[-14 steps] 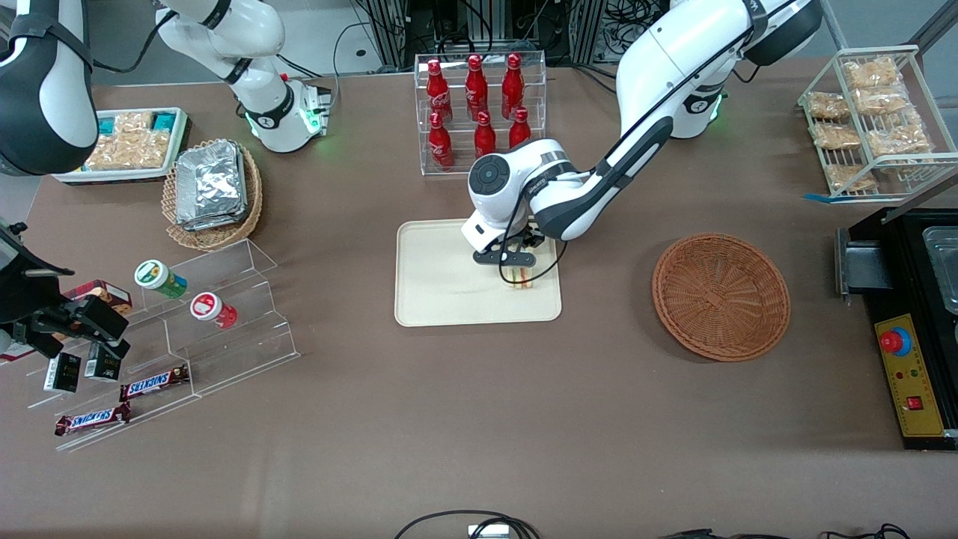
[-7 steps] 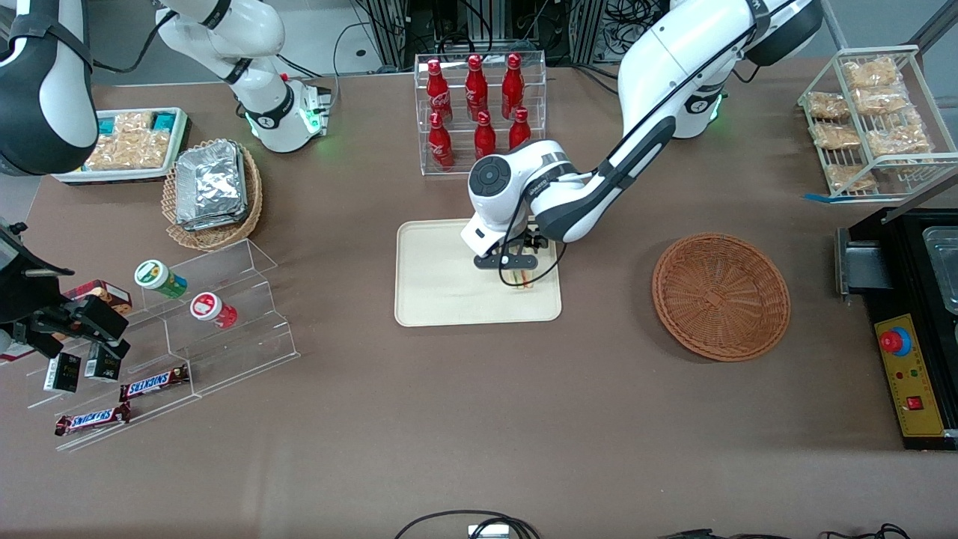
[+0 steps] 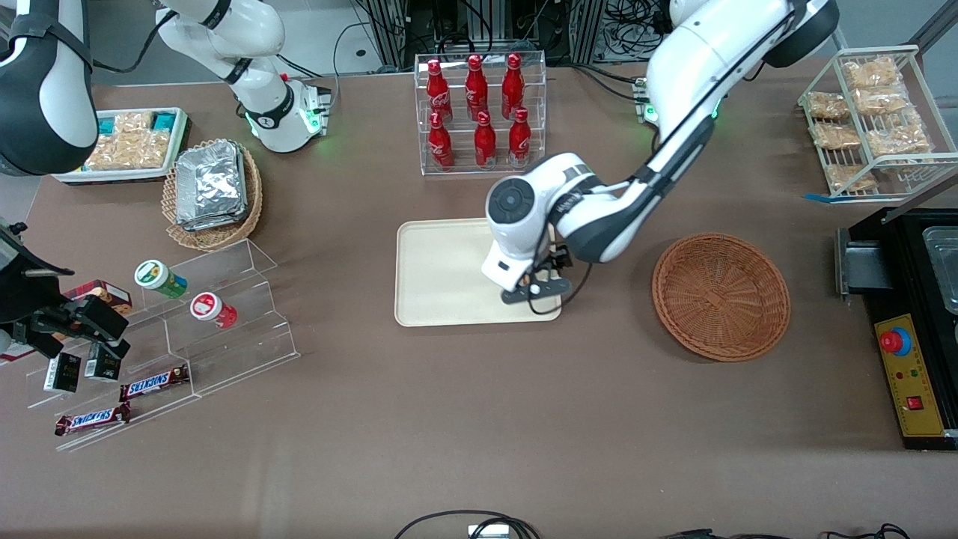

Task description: Place sandwich from basket to tray

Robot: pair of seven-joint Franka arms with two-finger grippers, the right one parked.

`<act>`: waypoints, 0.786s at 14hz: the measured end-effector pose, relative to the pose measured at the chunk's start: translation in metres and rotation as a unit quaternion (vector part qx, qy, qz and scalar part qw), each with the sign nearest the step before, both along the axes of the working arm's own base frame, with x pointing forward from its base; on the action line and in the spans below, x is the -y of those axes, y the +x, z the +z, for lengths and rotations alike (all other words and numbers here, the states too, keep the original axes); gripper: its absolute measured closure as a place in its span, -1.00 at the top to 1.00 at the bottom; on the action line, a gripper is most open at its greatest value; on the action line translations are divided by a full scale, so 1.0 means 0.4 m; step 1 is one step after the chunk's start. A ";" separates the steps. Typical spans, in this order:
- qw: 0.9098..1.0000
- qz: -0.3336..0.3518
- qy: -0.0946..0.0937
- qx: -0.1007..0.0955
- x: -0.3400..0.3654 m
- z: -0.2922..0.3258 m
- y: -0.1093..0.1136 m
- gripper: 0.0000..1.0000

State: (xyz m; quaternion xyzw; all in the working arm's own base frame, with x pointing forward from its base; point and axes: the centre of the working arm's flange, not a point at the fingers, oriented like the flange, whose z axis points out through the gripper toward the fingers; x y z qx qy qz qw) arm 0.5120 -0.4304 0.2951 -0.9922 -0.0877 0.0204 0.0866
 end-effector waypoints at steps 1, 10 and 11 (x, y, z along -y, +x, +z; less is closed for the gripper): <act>1.000 0.018 0.001 0.004 -0.030 0.020 0.033 0.98; 0.988 0.144 0.056 0.016 -0.366 0.209 0.213 0.99; 0.986 0.153 0.056 0.019 -0.395 0.222 0.225 0.99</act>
